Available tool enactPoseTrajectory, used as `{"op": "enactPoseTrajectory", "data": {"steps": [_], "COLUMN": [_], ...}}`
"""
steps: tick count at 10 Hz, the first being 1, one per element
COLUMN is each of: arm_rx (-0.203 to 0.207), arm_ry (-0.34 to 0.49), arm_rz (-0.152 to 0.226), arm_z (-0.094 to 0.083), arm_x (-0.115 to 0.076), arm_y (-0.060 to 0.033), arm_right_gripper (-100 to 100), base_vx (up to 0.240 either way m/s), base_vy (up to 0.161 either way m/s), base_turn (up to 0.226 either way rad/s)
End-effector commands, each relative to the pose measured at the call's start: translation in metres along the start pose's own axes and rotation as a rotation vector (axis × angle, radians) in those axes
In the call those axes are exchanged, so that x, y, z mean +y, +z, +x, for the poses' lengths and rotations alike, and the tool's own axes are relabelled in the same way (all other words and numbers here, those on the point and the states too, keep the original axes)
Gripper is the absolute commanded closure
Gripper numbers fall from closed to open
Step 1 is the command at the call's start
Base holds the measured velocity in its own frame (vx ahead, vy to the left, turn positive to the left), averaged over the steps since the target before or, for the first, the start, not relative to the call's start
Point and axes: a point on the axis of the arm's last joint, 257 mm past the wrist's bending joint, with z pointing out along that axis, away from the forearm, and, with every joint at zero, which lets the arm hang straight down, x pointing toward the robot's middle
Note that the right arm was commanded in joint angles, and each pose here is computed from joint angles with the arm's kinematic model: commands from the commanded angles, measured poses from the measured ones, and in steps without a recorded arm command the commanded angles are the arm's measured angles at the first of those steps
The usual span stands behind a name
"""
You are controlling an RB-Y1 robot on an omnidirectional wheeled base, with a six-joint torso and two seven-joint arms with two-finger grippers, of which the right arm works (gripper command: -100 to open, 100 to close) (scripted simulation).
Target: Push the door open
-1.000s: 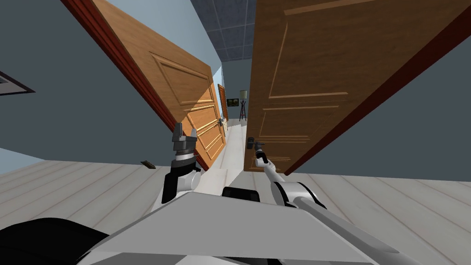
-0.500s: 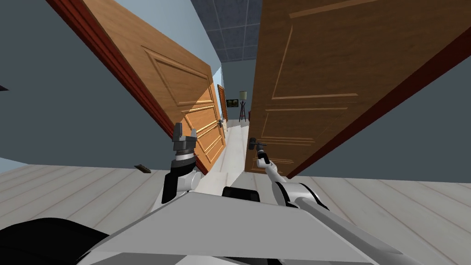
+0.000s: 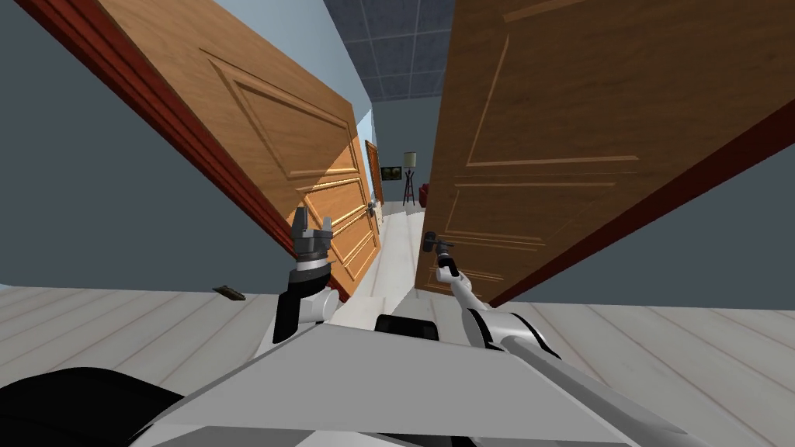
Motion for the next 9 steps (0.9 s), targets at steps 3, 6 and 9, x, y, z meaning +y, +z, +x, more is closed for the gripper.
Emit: {"op": "enactPoseTrajectory", "data": {"steps": [3,6,9], "arm_rx": [-0.038,-0.068,-0.089], "arm_ry": [-0.006,-0.006,-0.004], "arm_rz": [-0.03,-0.011,-0.011], "arm_z": [-0.025,-0.042,-0.054], "arm_x": [0.012,0.004,0.005], "arm_y": [0.0054,0.0019,0.0011], "arm_right_gripper": [100,100,100], "base_vx": [0.134,0.076,0.159], "base_vy": [0.067,0.031,0.11], "base_turn": [-0.042,-0.024,-0.08]}}
